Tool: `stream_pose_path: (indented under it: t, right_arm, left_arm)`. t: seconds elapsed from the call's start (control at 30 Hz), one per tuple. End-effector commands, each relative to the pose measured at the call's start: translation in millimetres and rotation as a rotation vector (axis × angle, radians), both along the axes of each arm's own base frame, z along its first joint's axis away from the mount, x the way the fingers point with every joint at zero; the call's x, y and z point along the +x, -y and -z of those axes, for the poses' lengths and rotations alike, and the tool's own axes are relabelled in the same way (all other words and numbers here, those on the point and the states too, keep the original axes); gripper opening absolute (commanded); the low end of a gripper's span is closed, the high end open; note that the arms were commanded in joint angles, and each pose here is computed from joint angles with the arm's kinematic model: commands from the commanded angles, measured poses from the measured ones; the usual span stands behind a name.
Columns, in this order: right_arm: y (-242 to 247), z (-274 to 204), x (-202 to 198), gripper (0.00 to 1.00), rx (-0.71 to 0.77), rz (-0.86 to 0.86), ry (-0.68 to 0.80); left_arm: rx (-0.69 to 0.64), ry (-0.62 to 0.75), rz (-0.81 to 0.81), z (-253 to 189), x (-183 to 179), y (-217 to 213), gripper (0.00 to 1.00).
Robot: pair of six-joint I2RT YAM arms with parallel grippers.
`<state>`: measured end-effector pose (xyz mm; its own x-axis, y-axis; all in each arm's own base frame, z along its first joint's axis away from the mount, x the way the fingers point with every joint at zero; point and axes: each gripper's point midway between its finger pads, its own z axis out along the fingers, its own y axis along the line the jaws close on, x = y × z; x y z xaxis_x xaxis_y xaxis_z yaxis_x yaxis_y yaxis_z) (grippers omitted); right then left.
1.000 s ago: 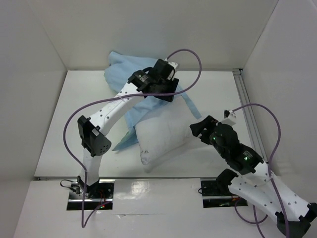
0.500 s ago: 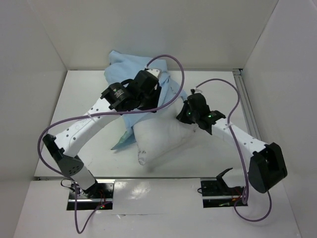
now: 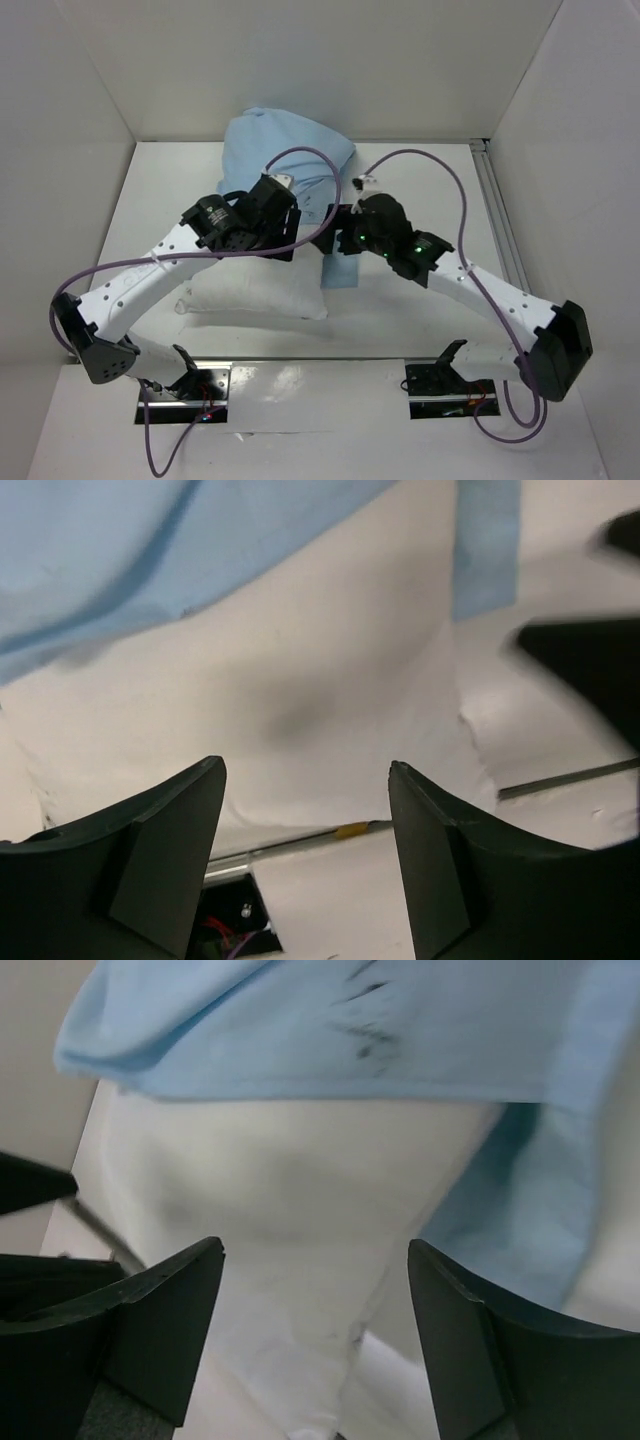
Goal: Put the pillow into the pillowcase
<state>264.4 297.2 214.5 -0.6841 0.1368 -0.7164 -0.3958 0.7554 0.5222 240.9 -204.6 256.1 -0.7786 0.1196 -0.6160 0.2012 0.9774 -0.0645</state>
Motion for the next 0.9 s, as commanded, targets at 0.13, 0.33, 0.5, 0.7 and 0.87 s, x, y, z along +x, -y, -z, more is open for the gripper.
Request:
stream_pose_path:
  t: [0.13,0.33,0.5,0.7,0.87]
  right_arm:
    - [92,30,30,0.84,-0.093,0.322,-0.047]
    - [99,74,68,0.93,-0.242,0.315,-0.087]
    - [84,101,93,0.94,-0.251,0.236,-0.063]
    - [60,123,122,0.54,-0.134,0.155,-0.059]
    - [42,72,127,0.0,-0.041,0.096,0.001]
  left_arm:
    - [-0.102,-0.092,0.05,33,-28,28,0.88]
    - [0.033,-0.163,-0.002,83,-27,40,1.0]
    - [0.135,-0.15,-0.039,123,-9,37,1.0]
    - [0.064,-0.161,-0.124,132,10,35,0.0]
    - [-0.089,-0.022,-0.192,63,35,34,0.0]
